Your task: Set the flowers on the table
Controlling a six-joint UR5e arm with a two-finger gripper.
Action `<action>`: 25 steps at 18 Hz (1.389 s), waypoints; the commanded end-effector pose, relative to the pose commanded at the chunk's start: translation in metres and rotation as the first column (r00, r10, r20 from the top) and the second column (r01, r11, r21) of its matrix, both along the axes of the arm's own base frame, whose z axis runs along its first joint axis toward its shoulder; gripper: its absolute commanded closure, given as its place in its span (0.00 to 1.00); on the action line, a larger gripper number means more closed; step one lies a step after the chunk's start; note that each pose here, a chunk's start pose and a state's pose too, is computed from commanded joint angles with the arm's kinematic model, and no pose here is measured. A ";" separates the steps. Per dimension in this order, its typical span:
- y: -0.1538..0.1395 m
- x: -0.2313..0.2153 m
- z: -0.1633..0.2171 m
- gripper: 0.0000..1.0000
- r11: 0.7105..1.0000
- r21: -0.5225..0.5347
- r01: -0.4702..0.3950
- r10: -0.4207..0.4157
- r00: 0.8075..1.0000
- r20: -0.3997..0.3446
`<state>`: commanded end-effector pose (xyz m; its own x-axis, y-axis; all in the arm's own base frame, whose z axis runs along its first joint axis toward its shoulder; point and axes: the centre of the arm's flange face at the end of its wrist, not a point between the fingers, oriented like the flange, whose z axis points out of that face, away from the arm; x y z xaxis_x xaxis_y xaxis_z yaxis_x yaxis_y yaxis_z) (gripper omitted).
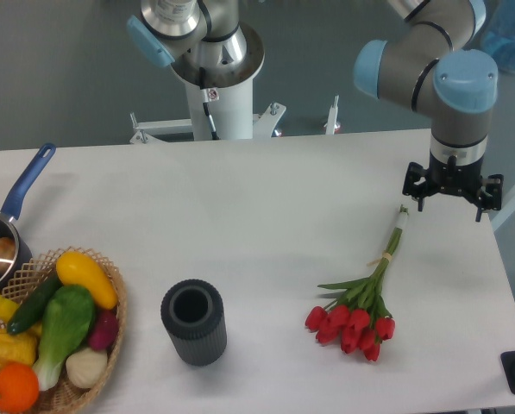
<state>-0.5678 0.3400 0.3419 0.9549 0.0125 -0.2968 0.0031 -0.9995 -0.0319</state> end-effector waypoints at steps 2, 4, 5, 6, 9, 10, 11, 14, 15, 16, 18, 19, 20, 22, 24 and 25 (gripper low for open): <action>0.002 -0.003 0.011 0.00 1.000 0.023 0.006 -0.006 1.000 -0.006; 0.008 -0.002 0.007 0.00 0.999 0.028 0.016 -0.016 1.000 0.000; 0.009 -0.003 0.001 0.00 1.000 0.023 0.020 -0.020 1.000 0.005; 0.013 -0.003 -0.003 0.00 0.999 0.017 0.041 -0.041 0.999 0.004; 0.012 -0.010 -0.010 0.00 0.996 0.001 0.090 -0.090 0.996 0.010; 0.013 -0.012 -0.011 0.00 0.996 0.008 0.091 -0.091 0.996 0.012; 0.014 -0.011 -0.013 0.00 0.995 0.017 0.095 -0.096 0.995 0.017; 0.019 -0.006 -0.023 0.00 0.994 0.020 0.103 -0.104 0.994 0.039; 0.019 -0.005 -0.027 0.00 0.994 0.018 0.105 -0.105 0.993 0.044; 0.020 -0.005 -0.030 0.00 0.994 0.015 0.106 -0.106 0.993 0.049; 0.021 -0.006 -0.036 0.00 0.995 0.015 0.100 -0.101 0.993 0.056; 0.022 -0.006 -0.036 0.00 0.995 0.016 0.098 -0.099 0.993 0.056; 0.022 -0.006 -0.037 0.00 0.995 0.015 0.098 -0.099 0.993 0.058; 0.027 -0.005 -0.046 0.00 0.994 0.012 0.106 -0.106 0.992 0.070; 0.030 -0.004 -0.048 0.00 0.994 0.013 0.111 -0.111 0.991 0.073; 0.029 -0.003 -0.050 0.00 0.994 0.010 0.113 -0.114 0.991 0.075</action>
